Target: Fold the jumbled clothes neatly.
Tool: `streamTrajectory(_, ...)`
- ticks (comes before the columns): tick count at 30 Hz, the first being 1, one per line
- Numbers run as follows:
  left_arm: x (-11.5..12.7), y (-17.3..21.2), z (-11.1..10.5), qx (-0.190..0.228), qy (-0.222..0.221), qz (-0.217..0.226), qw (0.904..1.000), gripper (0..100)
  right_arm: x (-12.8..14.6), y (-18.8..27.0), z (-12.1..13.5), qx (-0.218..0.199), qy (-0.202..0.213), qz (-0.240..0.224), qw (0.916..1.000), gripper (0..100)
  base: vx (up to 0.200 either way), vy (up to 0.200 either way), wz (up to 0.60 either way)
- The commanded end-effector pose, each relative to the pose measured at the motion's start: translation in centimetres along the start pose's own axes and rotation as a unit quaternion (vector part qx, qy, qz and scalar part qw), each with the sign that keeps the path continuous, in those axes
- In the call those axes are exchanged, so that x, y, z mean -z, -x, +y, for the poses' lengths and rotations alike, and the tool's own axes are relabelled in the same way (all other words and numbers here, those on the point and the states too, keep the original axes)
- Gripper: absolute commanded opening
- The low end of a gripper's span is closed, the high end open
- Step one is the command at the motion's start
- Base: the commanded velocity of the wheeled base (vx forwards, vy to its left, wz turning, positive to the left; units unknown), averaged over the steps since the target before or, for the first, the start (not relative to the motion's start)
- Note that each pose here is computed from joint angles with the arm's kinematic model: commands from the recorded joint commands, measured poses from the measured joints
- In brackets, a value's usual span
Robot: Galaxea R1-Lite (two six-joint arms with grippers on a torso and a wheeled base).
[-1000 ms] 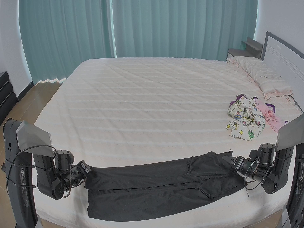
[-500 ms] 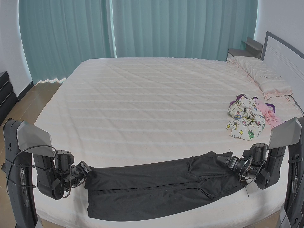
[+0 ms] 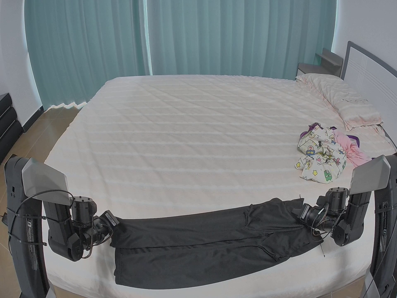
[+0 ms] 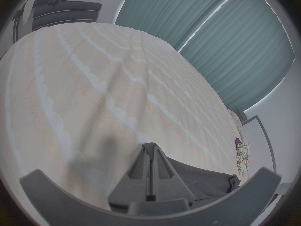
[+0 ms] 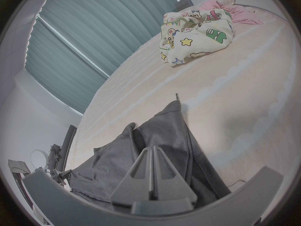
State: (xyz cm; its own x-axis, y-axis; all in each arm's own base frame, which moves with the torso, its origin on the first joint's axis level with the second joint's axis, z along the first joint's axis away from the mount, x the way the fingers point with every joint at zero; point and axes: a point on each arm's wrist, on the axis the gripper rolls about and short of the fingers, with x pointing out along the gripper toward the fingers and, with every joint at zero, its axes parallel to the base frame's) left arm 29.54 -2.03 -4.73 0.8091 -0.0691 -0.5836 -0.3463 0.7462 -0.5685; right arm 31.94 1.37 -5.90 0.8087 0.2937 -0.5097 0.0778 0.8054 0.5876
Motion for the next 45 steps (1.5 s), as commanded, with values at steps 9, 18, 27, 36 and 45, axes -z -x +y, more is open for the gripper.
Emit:
streamTrajectory(9, 0.1, 0.1, 0.0, -0.001, 0.000, 0.001, 1.0000, 0, -0.9, 0.9, -0.9, 0.013, -0.022, -0.017, 0.9995, 0, 0.000, 0.000, 0.00)
streamTrajectory(18, 0.1, 0.0, 0.0, 0.000, 0.000, 0.001, 1.0000, 0, -0.6, 2.0, -0.3, -0.010, -0.049, -0.006, 0.9988, 100, 0.000, 0.000, 0.00)
streamTrajectory(27, 0.1, 0.0, 0.0, 0.000, 0.000, 0.001, 1.0000, 0, -0.6, 0.4, -0.5, -0.018, -0.057, -0.006, 0.9982, 100, 0.000, 0.000, 0.00)
streamTrajectory(36, 0.0, 0.0, 0.0, 0.000, 0.000, 0.000, 1.0000, 0, -0.3, -0.7, -1.2, -0.012, -0.030, -0.005, 0.9995, 0, 0.000, 0.000, 0.00)
streamTrajectory(45, 0.1, 0.1, 0.0, -0.001, 0.000, 0.001, 1.0000, 0, -0.3, -0.8, -1.3, -0.003, -0.028, -0.013, 0.9995, 0, 0.000, 0.000, 0.00)
